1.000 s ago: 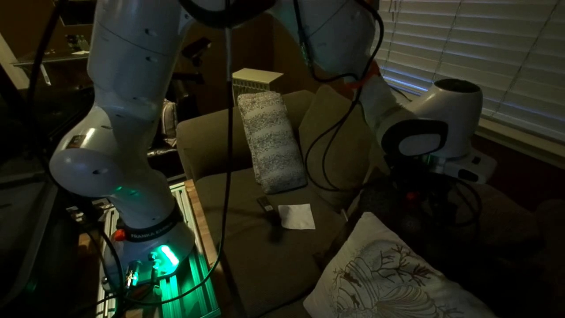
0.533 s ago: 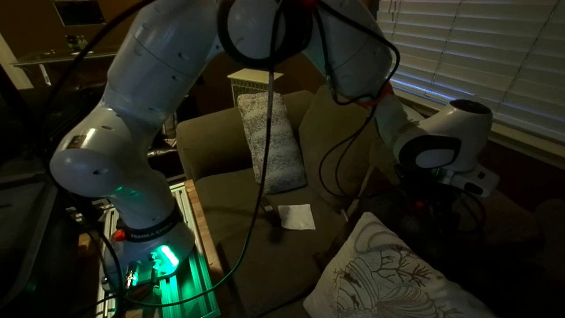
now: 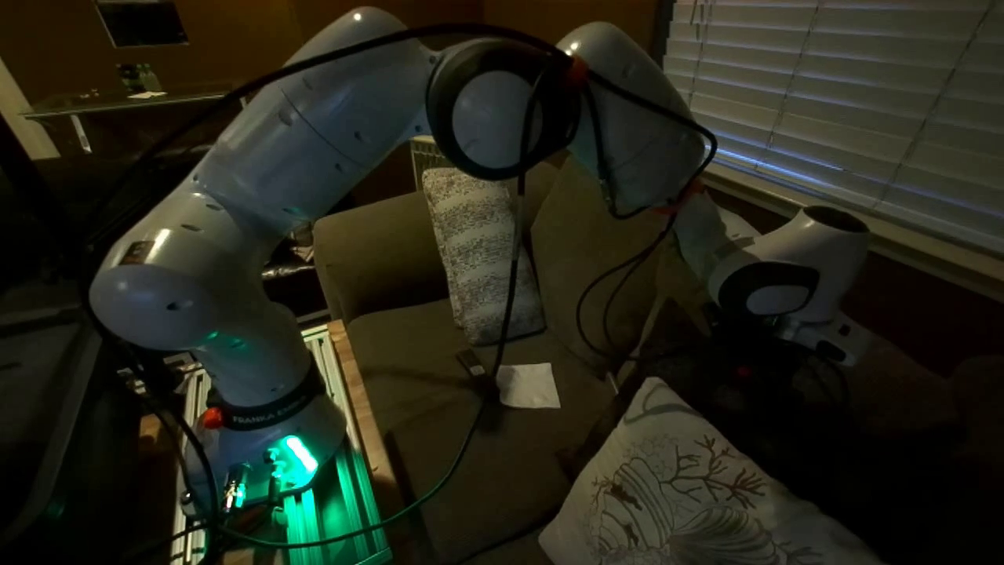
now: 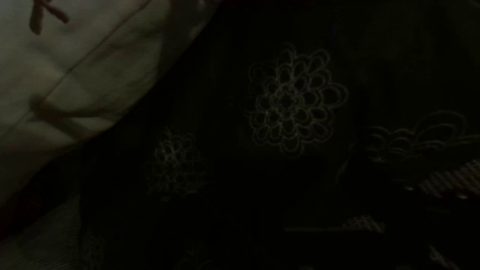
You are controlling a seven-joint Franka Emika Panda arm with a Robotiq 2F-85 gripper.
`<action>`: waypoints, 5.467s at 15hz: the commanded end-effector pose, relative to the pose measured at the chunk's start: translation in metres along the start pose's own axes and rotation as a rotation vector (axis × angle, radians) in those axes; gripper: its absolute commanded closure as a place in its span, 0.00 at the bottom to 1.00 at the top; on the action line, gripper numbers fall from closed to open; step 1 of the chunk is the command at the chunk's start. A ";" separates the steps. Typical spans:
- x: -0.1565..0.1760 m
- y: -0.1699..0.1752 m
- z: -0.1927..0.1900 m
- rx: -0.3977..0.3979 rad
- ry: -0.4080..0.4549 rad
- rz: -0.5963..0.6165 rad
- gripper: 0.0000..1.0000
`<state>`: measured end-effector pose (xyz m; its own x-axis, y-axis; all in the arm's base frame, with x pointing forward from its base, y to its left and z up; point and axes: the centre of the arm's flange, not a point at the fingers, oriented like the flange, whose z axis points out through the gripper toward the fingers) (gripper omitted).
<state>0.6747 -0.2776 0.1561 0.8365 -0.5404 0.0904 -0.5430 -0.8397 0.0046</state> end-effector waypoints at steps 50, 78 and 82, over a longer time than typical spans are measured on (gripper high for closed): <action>0.012 -0.031 0.007 0.002 -0.081 0.098 0.98; -0.066 -0.089 -0.072 0.039 0.001 0.070 0.93; -0.070 -0.092 -0.073 0.030 0.006 0.052 0.93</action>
<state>0.6610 -0.1586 0.2223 0.8068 -0.5830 0.0958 -0.5830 -0.8119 -0.0305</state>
